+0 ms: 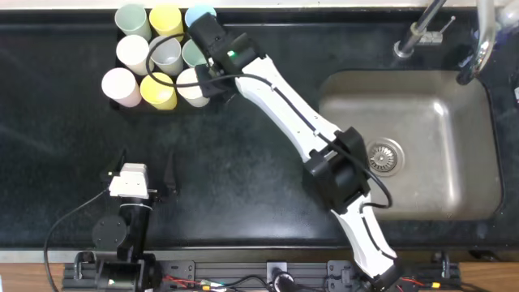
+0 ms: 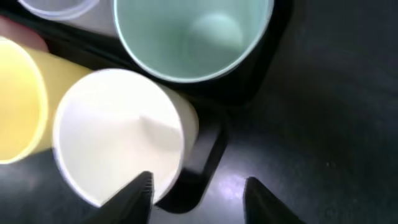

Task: Store Cups

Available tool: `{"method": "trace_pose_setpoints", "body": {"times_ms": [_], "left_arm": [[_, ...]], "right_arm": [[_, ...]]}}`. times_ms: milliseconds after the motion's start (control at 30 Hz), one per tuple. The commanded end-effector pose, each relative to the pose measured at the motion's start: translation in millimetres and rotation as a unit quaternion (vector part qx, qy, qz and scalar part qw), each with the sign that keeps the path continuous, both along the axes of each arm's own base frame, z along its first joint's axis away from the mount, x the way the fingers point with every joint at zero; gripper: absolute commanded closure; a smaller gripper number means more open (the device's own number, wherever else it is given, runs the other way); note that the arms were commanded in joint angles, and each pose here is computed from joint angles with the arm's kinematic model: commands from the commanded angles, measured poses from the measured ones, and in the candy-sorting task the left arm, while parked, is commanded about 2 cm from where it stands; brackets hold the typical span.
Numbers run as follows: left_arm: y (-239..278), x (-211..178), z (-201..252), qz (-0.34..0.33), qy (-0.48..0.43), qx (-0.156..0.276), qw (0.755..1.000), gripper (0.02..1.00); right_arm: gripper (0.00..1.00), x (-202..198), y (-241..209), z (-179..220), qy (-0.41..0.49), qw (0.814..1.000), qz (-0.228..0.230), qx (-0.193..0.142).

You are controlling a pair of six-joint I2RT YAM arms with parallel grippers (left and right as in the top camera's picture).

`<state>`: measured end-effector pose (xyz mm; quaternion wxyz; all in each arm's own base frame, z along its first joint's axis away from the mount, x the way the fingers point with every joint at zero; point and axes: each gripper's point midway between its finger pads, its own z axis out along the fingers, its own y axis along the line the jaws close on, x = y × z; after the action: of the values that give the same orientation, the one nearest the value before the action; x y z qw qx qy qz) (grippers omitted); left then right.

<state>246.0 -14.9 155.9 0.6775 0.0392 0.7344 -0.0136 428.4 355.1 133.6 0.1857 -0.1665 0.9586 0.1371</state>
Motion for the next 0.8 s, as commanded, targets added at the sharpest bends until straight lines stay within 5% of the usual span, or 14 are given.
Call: {"method": "trace_pose_setpoints", "body": {"times_ms": [33,500,633,800], "left_arm": [[-1,0,0,-0.004,-0.002,0.007,1.000,0.018],[-1,0,0,-0.004,-0.002,0.007,1.000,0.018],[-1,0,0,-0.004,-0.002,0.007,1.000,0.018],[-1,0,0,-0.004,-0.002,0.007,1.000,0.018]], "right_arm": [[0.402,10,-40,126,-0.117,0.992,0.008,0.046],[0.097,-23,-216,188,-0.191,0.981,-0.037,-0.013],[0.001,-54,-253,189,-0.220,0.973,-0.068,-0.009],[0.003,-100,-279,182,-0.265,0.960,-0.091,0.006]]}}
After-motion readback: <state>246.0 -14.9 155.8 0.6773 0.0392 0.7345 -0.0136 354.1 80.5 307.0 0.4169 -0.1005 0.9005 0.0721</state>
